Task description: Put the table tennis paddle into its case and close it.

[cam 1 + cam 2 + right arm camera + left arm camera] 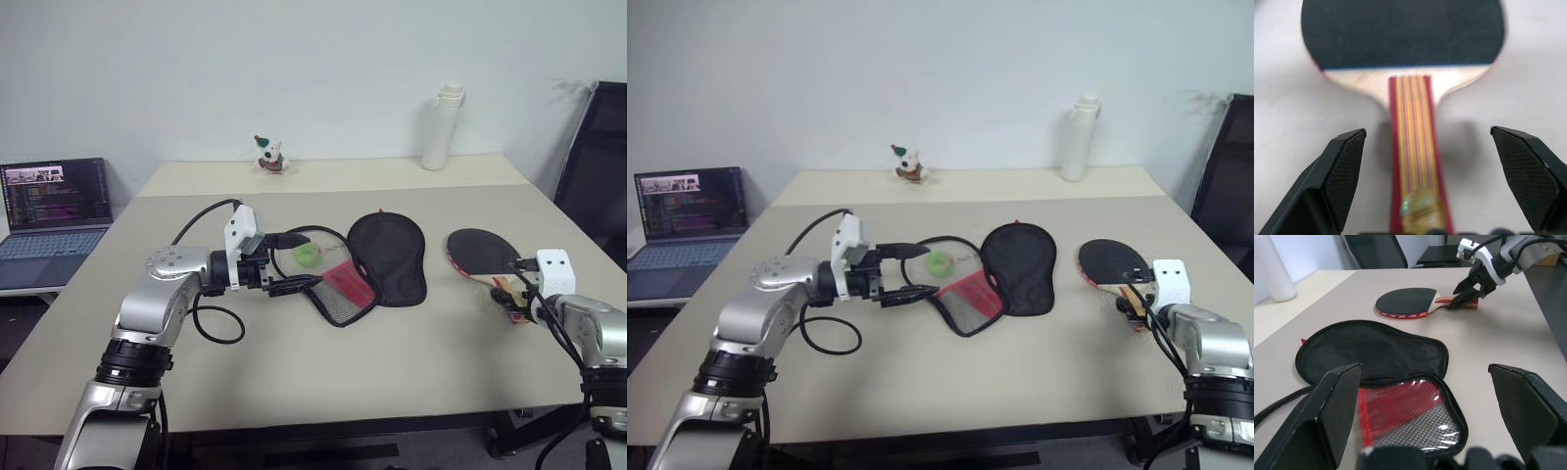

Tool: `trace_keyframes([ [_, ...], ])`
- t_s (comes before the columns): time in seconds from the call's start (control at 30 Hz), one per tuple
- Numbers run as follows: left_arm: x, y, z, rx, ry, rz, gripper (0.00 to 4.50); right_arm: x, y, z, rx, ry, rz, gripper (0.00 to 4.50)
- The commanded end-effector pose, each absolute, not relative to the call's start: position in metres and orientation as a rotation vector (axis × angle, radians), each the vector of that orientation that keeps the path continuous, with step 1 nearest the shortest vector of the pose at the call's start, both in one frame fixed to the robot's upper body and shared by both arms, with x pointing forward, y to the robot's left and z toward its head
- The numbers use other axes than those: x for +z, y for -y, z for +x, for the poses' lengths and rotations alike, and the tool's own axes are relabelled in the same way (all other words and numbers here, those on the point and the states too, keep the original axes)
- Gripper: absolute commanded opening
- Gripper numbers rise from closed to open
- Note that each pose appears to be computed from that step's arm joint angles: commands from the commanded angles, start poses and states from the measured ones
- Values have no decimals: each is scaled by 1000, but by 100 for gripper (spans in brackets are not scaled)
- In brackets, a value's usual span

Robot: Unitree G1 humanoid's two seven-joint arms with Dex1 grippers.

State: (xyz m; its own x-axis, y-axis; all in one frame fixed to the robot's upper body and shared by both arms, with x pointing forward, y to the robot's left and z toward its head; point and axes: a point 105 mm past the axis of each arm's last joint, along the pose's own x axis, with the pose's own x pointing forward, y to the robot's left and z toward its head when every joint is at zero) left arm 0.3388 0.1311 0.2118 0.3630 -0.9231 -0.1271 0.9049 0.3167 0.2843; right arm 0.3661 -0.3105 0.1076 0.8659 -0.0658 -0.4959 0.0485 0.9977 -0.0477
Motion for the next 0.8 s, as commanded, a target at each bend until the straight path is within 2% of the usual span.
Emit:
trace_keyframes([
  [0.03, 219, -134, 337, -1202, 88, 359, 450, 119, 309, 379, -41, -469, -41, 447],
  [0.37, 212, -144, 332, -1179, 55, 370, 450, 105, 317, 396, -58, -509, -46, 447],
  [0.5, 209, -151, 330, -1154, 41, 369, 450, 104, 318, 397, -70, -509, -32, 360],
  [0.73, 202, -163, 322, -1106, 15, 363, 450, 121, 323, 402, -107, -448, 6, 132],
  [0.77, 202, -164, 321, -1102, 14, 364, 450, 125, 323, 403, -108, -436, 7, 111],
  [0.8, 202, -165, 321, -1096, 12, 363, 450, 132, 323, 404, -108, -417, 6, 109],
])
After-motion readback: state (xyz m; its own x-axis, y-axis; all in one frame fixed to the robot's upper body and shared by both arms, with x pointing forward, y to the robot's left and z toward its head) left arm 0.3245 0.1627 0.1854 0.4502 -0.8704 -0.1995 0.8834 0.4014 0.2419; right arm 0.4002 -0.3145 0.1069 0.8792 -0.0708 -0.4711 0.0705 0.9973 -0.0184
